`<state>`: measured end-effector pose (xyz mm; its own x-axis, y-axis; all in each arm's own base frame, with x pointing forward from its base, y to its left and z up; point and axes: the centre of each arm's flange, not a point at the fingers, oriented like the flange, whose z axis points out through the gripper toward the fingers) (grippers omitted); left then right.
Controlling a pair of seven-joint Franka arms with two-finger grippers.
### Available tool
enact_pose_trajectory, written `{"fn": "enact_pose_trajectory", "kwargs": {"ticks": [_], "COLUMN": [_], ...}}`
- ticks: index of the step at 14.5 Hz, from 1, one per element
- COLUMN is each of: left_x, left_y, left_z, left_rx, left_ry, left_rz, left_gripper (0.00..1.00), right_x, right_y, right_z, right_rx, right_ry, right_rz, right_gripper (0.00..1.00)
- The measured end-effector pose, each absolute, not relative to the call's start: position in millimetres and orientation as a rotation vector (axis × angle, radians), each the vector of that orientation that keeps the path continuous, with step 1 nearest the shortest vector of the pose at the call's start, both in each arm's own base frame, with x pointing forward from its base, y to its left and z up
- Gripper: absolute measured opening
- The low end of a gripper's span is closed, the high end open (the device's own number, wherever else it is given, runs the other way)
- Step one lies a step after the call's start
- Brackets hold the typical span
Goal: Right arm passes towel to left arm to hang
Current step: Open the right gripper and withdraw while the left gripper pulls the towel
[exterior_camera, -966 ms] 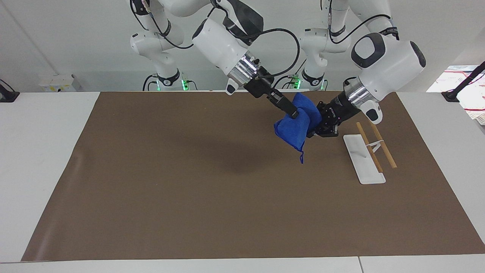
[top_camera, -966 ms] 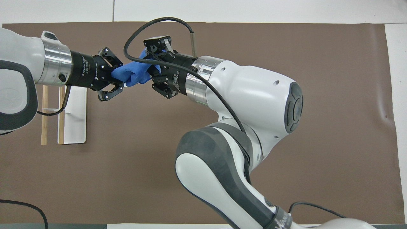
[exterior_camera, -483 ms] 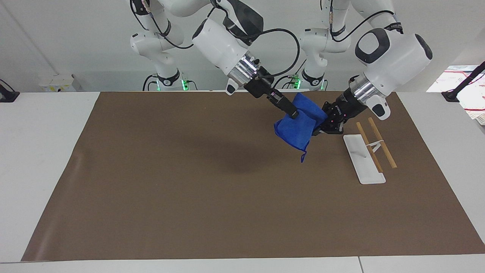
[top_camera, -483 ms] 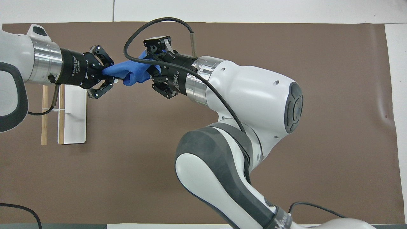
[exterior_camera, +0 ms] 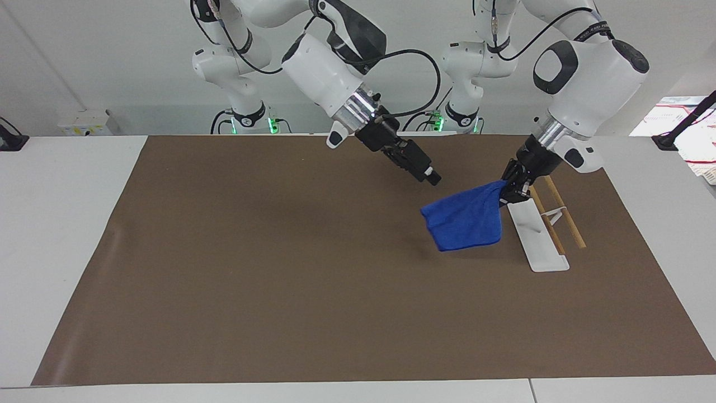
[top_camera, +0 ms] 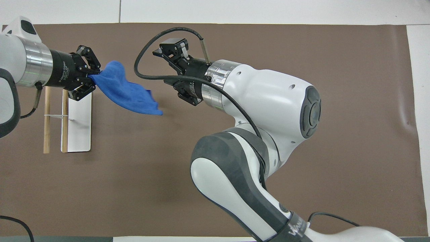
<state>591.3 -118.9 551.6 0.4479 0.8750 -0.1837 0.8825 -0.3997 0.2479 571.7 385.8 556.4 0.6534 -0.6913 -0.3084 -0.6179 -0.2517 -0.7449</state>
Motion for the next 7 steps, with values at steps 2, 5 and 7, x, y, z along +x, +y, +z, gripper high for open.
{"fn": "enact_pose_trajectory", "kwargs": {"ticks": [2,5,7], "left_x": [593,593,588], "left_y": [-111,-102,-96], "left_z": [551,544,531], "left_rx": [2.489,2.61,2.638], "left_ry": [1.494,1.477,1.466], "left_rz": [0.082,0.245,0.31], "left_gripper": [0.02,0.02,0.02], "right_x": [584,596,602], "right_y": [353,285,235], "right_z": [536,497,481], "right_rx": [-2.112,-2.332,-2.464], "right_ry": [0.892,0.676,0.539], "right_rz": [-0.261,-0.414,-0.441], "right_gripper": [1.0,1.0,1.0]}}
